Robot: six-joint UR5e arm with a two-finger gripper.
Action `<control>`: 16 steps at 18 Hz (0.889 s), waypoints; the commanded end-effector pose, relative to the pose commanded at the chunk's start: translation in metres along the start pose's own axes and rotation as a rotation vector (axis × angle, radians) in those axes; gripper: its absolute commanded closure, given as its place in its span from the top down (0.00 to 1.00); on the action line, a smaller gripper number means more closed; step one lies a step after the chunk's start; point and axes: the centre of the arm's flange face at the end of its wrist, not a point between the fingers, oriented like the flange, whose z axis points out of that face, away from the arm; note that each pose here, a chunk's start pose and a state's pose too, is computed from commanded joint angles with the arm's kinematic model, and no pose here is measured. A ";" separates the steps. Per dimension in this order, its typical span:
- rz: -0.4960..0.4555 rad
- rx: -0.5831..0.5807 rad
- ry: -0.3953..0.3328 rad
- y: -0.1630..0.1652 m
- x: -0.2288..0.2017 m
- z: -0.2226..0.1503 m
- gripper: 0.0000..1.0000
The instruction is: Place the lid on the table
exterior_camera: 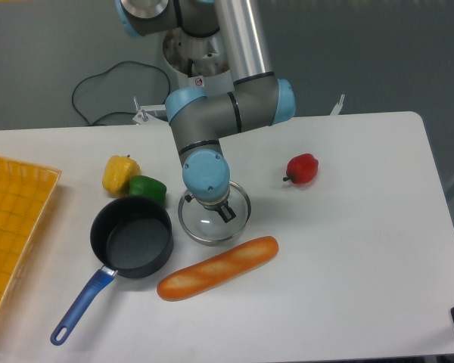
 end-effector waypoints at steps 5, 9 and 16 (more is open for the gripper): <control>0.003 -0.005 0.003 -0.001 0.001 0.002 0.71; 0.003 -0.004 0.002 -0.001 0.000 0.001 0.85; -0.003 0.014 -0.056 0.000 -0.009 -0.030 1.00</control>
